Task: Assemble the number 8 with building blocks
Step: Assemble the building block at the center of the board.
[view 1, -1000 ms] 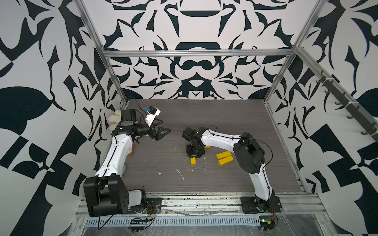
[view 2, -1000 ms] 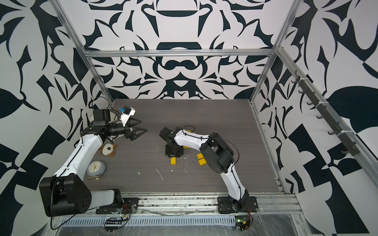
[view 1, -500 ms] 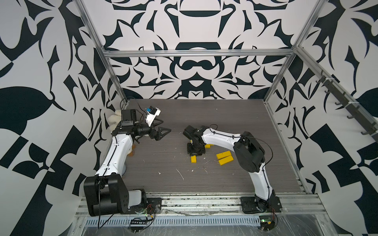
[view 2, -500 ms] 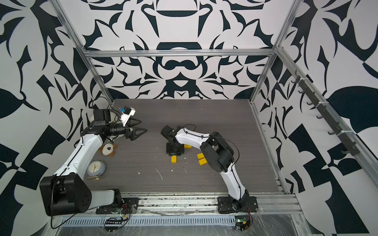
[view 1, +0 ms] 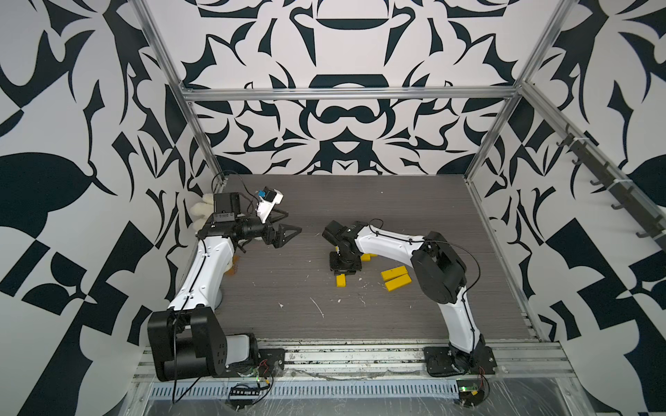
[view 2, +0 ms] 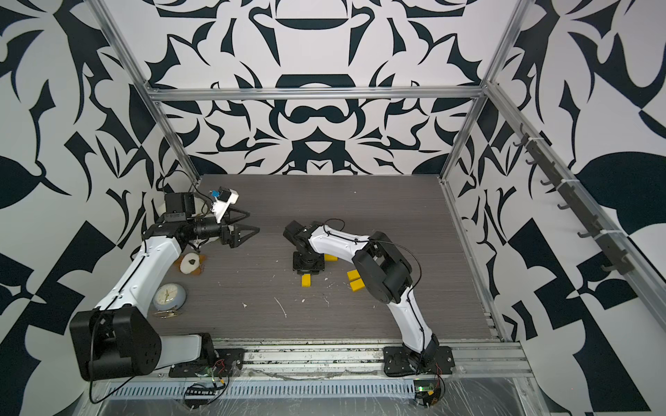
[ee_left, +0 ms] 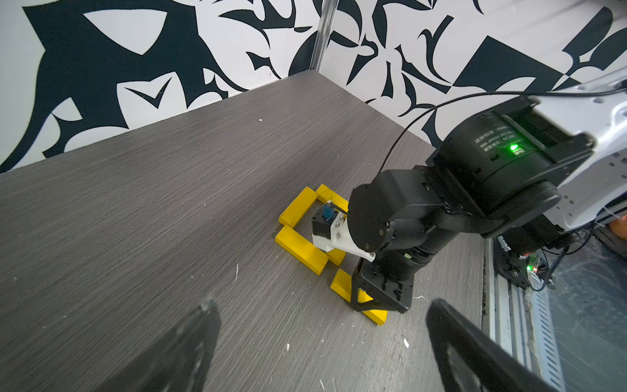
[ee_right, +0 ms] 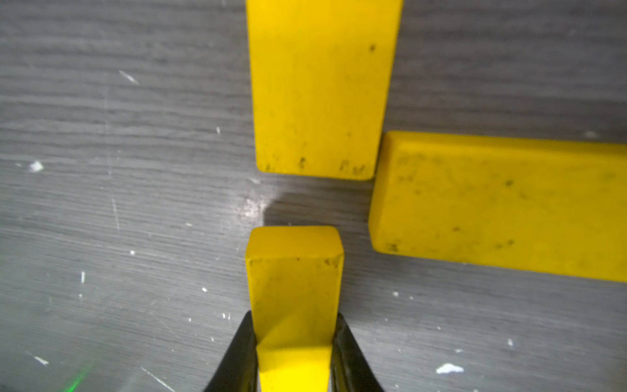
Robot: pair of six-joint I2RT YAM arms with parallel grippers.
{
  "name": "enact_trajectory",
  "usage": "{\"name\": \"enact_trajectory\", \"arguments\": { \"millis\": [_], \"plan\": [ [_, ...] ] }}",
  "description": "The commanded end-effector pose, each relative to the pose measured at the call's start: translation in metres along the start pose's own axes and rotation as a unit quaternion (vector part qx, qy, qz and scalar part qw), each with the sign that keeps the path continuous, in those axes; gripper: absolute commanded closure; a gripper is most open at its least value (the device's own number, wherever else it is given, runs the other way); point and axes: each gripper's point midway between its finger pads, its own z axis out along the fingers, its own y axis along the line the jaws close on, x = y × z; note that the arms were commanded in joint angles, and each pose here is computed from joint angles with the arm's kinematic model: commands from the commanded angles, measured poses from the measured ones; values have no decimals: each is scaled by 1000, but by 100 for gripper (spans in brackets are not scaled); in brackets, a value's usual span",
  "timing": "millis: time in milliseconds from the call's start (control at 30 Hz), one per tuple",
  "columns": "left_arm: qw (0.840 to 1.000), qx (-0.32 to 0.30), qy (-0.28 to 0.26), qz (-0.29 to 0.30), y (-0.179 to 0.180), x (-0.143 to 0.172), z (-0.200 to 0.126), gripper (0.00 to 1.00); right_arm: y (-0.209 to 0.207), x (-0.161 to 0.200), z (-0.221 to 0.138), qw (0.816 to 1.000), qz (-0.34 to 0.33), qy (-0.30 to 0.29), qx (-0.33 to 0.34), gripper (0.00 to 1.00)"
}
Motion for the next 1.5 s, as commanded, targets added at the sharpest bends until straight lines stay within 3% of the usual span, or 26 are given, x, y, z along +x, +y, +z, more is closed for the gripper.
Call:
{"name": "enact_trajectory", "arguments": {
  "millis": [0, 633, 933, 1467],
  "plan": [
    [1000, 7, -8, 4, -6, -3, -3, 1, -8, -5, 9, 1000, 1, -5, 21, 100],
    [1000, 8, -9, 7, -7, -3, -4, 1, -19, -2, 12, 999, 2, -4, 45, 100],
    [1000, 7, -10, 9, -8, -4, -4, 0, -32, 4, 16, 992, -2, -23, 121, 100],
    [1000, 6, -10, 9, -9, -3, -5, 1, -23, -3, 20, 994, 24, -37, 104, 100]
  ]
}}
